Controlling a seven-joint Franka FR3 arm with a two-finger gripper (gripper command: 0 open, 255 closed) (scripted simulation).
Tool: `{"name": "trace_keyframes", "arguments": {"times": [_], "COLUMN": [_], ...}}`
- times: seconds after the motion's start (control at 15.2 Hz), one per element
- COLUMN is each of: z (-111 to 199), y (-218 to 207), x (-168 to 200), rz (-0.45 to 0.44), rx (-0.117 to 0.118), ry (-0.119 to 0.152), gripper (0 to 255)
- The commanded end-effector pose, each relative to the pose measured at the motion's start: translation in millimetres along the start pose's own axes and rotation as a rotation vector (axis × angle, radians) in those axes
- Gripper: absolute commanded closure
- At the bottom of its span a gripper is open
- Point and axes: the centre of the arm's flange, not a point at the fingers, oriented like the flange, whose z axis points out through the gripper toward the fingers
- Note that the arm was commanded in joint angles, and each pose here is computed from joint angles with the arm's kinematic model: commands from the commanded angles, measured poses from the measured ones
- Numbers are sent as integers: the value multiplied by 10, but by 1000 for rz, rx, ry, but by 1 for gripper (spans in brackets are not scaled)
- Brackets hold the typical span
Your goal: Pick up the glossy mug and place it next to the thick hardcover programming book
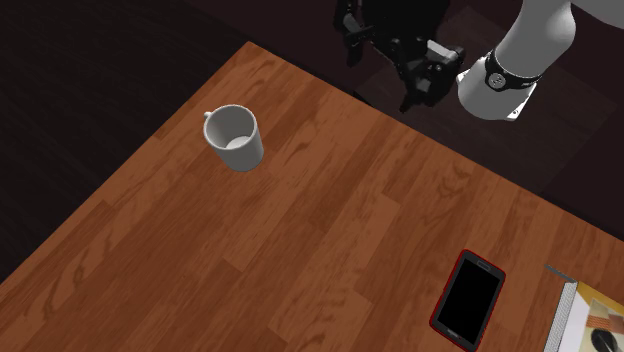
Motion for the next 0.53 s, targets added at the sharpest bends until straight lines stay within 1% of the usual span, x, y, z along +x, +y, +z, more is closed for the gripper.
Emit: {"name": "trace_keyframes", "arguments": {"times": [0.0, 0.46], "z": [124, 453], "y": [120, 544], "x": [221, 944], "rz": [-1, -2], "rx": [-7, -27], "ry": [2, 9], "gripper": [0, 0]}}
